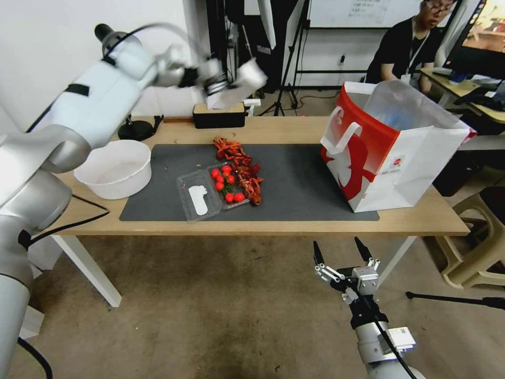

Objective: Pick up the trash from the table and place it into the takeout bag.

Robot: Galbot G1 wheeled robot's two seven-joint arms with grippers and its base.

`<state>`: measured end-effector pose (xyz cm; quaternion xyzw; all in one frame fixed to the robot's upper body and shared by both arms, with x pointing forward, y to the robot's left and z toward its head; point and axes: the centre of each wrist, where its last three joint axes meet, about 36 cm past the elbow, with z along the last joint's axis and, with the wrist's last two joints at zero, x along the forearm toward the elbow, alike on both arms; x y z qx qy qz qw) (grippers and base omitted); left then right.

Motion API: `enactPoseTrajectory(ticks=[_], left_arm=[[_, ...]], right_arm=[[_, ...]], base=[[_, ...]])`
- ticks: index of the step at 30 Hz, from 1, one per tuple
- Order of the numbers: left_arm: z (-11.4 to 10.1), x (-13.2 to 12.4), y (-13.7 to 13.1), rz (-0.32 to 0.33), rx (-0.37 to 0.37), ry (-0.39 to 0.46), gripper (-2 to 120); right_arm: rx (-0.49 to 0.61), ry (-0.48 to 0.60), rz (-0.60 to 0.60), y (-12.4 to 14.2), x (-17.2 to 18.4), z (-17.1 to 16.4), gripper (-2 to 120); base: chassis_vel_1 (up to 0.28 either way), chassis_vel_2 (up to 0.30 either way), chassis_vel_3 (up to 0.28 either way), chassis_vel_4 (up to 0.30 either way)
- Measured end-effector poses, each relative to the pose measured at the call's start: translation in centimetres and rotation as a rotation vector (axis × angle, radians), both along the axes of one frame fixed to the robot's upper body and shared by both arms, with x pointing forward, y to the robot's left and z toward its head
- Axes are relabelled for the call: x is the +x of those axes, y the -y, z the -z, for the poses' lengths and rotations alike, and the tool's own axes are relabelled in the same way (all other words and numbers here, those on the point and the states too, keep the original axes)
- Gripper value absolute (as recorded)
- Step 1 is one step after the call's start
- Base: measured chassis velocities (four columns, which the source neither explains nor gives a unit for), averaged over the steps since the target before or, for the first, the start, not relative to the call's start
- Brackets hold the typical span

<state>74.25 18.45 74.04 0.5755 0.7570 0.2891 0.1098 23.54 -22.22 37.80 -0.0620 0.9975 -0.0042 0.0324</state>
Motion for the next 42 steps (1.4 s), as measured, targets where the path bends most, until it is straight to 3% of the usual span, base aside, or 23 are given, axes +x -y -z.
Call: enactPoseTrajectory(ticks=[2, 3, 6, 9, 13, 18, 21, 24, 28, 37, 39, 40, 42], left_arm=[[-0.2, -1.9, 5.3, 0.077, -0.101, -0.061, 0], [-0.2, -1.9, 5.3, 0.077, -0.101, -0.061, 0], [0.0, -4.3, 11.7, 0.121, -0.203, -0.116, 0], [0.1, -4.9, 13.3, 0.116, -0.234, -0.131, 0], [0.7, -6.6, 18.7, 0.073, -0.332, -0.166, 0], [2.1, -6.8, 21.8, 0.056, -0.333, -0.166, 0], [4.3, -7.2, 24.0, 0.031, -0.309, -0.151, 0], [5.2, -7.3, 24.2, 0.015, -0.291, -0.136, 0], [5.7, -7.5, 23.4, -0.001, -0.273, -0.133, 9], [5.3, -7.5, 21.3, -0.029, -0.271, -0.113, 42], [5.1, -7.6, 20.9, -0.044, -0.286, -0.107, 54], [5.1, -7.6, 20.9, -0.044, -0.286, -0.107, 54], [5.1, -8.1, 20.5, -0.084, -0.306, -0.107, 63]], right_arm=[[-0.002, 0.001, 0.004, 0.1, 0.0, -0.1, 100], [-0.002, 0.001, 0.004, 0.1, 0.0, -0.1, 100], [-0.006, -0.002, 0.012, 0.4, -0.2, 0.0, 100], [-0.005, -0.002, 0.014, 0.4, -0.3, 0.0, 100], [-0.001, -0.001, 0.016, 0.3, -0.4, 0.1, 100], [-0.001, 0.002, 0.016, 0.3, -0.3, 0.0, 100], [-0.001, 0.004, 0.016, 0.3, -0.3, 0.0, 100], [-0.001, 0.004, 0.016, 0.4, -0.3, 0.0, 100], [-0.002, 0.008, 0.016, 0.4, -0.2, -0.1, 100], [0.008, 0.006, 0.009, 0.0, -0.2, 0.0, 100], [0.007, 0.005, 0.007, -0.1, -0.2, 0.0, 100], [0.007, 0.005, 0.007, -0.1, -0.2, 0.0, 100], [0.008, 0.005, 0.007, -0.1, -0.2, 0.0, 100]], base=[[0.000, 0.000, 0.000, 0.000], [0.000, 0.000, 0.000, 0.000], [0.000, 0.000, 0.000, 0.000], [0.000, 0.000, 0.000, 0.000], [0.000, 0.000, 0.000, 0.000], [0.000, 0.000, 0.000, 0.000], [0.000, 0.000, 0.000, 0.000], [0.000, 0.000, 0.000, 0.000], [0.000, 0.000, 0.000, 0.000], [0.000, 0.000, 0.000, 0.000], [0.000, 0.000, 0.000, 0.000], [0.000, 0.000, 0.000, 0.000], [0.000, 0.000, 0.000, 0.000]])
